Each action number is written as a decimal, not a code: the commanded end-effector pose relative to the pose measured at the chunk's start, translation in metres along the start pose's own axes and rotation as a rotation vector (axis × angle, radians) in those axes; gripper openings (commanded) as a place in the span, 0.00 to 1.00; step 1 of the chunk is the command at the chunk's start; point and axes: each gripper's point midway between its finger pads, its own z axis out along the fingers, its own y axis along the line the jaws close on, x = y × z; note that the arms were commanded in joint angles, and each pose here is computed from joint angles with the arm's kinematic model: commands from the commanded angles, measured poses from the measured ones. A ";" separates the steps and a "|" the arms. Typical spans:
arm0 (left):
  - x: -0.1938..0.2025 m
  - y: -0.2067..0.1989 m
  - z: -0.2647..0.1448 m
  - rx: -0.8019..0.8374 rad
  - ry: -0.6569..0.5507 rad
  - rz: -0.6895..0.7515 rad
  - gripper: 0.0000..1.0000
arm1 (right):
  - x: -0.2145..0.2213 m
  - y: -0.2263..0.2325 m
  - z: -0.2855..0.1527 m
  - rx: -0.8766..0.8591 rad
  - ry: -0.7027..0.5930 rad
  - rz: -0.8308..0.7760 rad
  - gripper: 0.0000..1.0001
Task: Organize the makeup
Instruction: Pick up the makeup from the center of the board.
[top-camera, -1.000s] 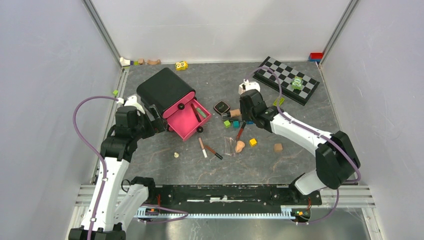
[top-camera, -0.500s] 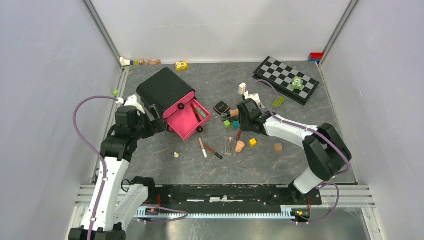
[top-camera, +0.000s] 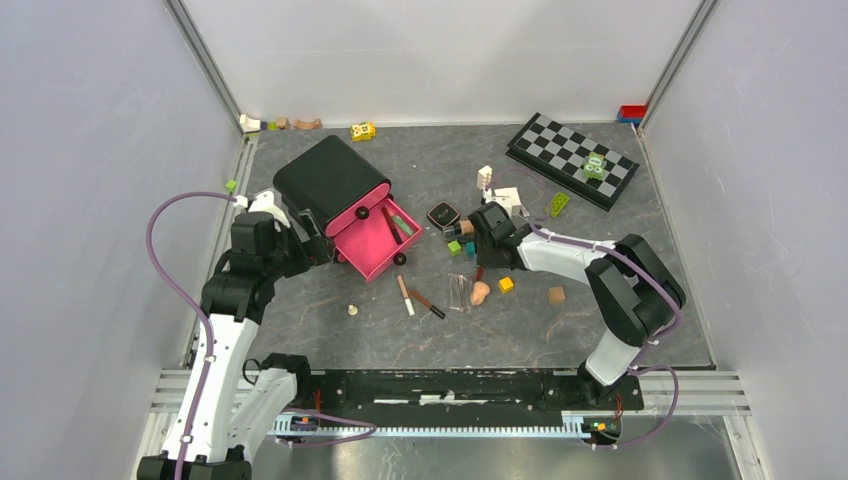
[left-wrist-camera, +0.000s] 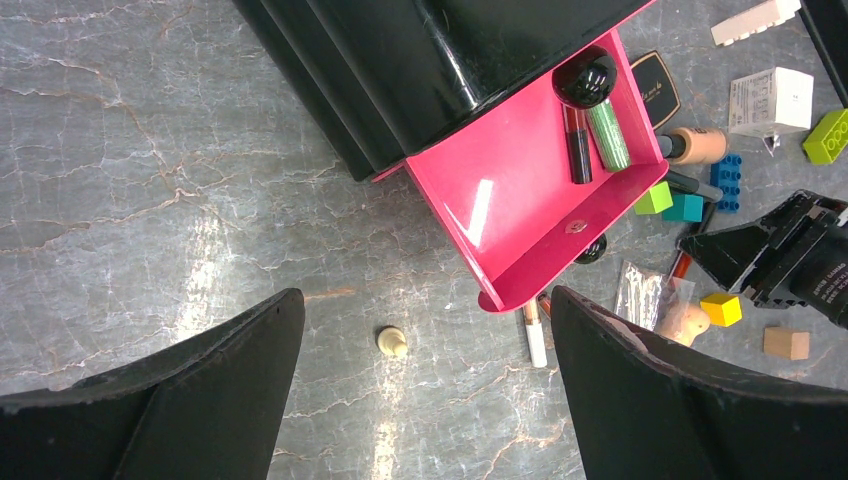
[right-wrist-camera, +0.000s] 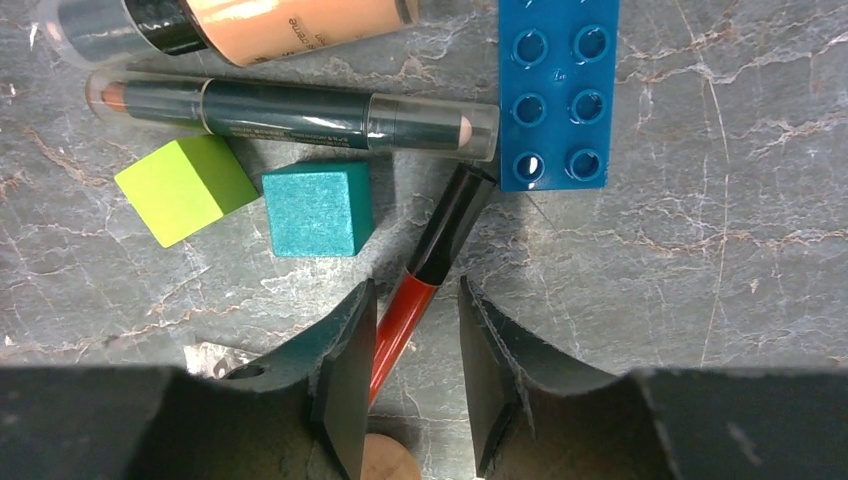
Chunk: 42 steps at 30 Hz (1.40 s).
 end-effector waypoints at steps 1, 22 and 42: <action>-0.006 -0.006 0.000 0.033 -0.026 0.032 0.98 | -0.008 0.008 0.006 -0.005 -0.015 0.015 0.40; -0.006 -0.006 0.001 0.033 -0.023 0.031 0.98 | -0.054 -0.030 -0.055 0.084 -0.280 0.128 0.03; -0.007 -0.006 0.001 0.031 -0.028 0.031 0.98 | -0.122 0.172 -0.110 -0.567 -0.289 -0.065 0.02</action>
